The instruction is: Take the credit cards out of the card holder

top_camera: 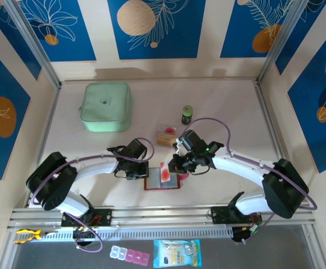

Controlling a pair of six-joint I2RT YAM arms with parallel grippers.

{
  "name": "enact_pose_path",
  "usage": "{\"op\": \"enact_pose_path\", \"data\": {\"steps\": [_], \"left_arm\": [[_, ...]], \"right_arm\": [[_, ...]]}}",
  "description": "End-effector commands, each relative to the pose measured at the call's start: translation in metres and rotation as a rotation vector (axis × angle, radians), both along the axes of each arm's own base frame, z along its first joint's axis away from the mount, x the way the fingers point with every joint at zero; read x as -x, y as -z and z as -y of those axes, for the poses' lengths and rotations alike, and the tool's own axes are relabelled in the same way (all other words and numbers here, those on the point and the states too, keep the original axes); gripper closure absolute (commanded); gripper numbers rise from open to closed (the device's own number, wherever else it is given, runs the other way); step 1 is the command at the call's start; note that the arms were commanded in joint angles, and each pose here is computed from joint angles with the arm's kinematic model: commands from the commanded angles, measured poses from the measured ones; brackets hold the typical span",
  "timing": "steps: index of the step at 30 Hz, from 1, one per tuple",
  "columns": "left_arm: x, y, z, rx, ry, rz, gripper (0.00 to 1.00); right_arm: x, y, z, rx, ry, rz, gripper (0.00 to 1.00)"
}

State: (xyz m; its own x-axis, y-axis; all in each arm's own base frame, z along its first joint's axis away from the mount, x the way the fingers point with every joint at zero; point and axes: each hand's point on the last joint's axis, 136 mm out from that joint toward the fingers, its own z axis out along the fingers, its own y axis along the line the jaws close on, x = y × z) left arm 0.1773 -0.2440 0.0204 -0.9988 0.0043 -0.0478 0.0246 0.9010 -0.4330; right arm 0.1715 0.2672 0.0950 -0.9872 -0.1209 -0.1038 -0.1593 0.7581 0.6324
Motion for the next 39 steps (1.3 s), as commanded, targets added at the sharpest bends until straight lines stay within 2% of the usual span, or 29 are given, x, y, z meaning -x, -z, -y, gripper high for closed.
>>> {"op": "enact_pose_path", "data": {"steps": [1, 5, 9, 15, 18, 25, 33, 39], "left_arm": [[-0.001, -0.014, 0.003, 0.014, 0.022, 0.022, 0.91], [-0.010, -0.034, 0.006, 0.031, 0.022, 0.083, 0.87], [-0.017, -0.047, 0.002, 0.022, 0.015, 0.135, 0.83], [-0.024, -0.057, -0.019, -0.013, -0.031, 0.190, 0.74], [-0.024, -0.058, -0.029, -0.018, -0.056, 0.202, 0.71], [-0.021, -0.056, -0.050, -0.025, -0.102, 0.201, 0.69], [-0.017, -0.056, -0.069, -0.036, -0.133, 0.197, 0.68], [-0.015, -0.057, -0.080, -0.045, -0.152, 0.194, 0.67]], "right_arm": [[-0.008, -0.020, 0.016, 0.066, -0.131, 0.144, 1.00], [-0.024, -0.033, 0.034, 0.153, -0.236, 0.255, 1.00], [-0.039, -0.046, 0.042, 0.220, -0.413, 0.413, 1.00], [-0.073, -0.064, 0.045, 0.327, -0.683, 0.592, 1.00], [-0.095, -0.074, 0.043, 0.343, -0.762, 0.638, 1.00], [-0.137, -0.071, 0.033, 0.384, -0.939, 0.646, 1.00], [-0.187, -0.055, 0.027, 0.431, -0.995, 0.631, 1.00], [-0.210, -0.042, 0.026, 0.443, -1.030, 0.621, 1.00]]}}
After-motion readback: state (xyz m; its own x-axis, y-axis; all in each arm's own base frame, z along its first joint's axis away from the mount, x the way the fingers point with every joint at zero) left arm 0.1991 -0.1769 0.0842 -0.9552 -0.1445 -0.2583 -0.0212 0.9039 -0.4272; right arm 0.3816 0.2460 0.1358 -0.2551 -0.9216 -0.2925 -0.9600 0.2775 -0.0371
